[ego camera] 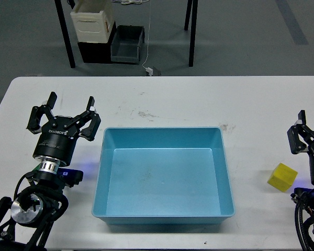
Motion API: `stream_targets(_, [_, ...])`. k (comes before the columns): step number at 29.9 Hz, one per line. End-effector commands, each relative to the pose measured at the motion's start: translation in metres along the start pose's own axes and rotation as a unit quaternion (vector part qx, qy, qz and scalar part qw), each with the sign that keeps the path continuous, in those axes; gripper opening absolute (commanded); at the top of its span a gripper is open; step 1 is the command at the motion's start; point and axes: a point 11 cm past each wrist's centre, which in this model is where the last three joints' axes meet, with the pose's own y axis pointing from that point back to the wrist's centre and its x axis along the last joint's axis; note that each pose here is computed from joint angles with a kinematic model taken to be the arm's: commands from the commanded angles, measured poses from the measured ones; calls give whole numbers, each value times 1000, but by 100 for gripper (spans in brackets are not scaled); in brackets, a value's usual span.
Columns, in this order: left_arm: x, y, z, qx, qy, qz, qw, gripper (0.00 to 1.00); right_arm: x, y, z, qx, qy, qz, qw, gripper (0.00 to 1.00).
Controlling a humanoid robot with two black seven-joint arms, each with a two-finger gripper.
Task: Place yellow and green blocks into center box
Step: 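Move the right gripper toward the yellow cube beside the box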
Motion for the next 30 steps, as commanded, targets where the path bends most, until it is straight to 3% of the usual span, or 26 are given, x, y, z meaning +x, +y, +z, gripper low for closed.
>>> stream_targets(1, [1,0,0,0,-1,3,1000,100,-1,2,-3,7,-1,-6,1000,100])
stream_targets(6, [-1,4,0,1,0,-14,1000,100,-3,5,-14,12,18,-25,999,100])
stream_targets(9, [-3,4,-1,3,0,-24,1000,100,-12,-2,-34,-7,137,-53,989,100])
stream_targets(12, [-3,5,0,1,-1,-24,1000,100,-42,-19,-60,-6,283,-110,953,100])
stream_targets(16, [-2,5,1,0,-3,-24,1000,100,-84,-52,-49,-35,430,-195,881,100])
stream_targets(21, [0,5,1,-1,-1,-22,1000,100,-139,-93,-32,-37,639,-267,720,100])
stream_targets(23, [0,5,1,-1,-1,-22,1000,100,-154,-103,-20,-58,730,-301,610,100])
stream_targets(28, [1,5,1,-1,-2,-21,1000,100,-153,-112,-7,-163,871,-379,268,100])
stream_targets(30, [1,5,1,-1,-2,-21,1000,100,-153,-112,-3,-190,864,-424,193,100])
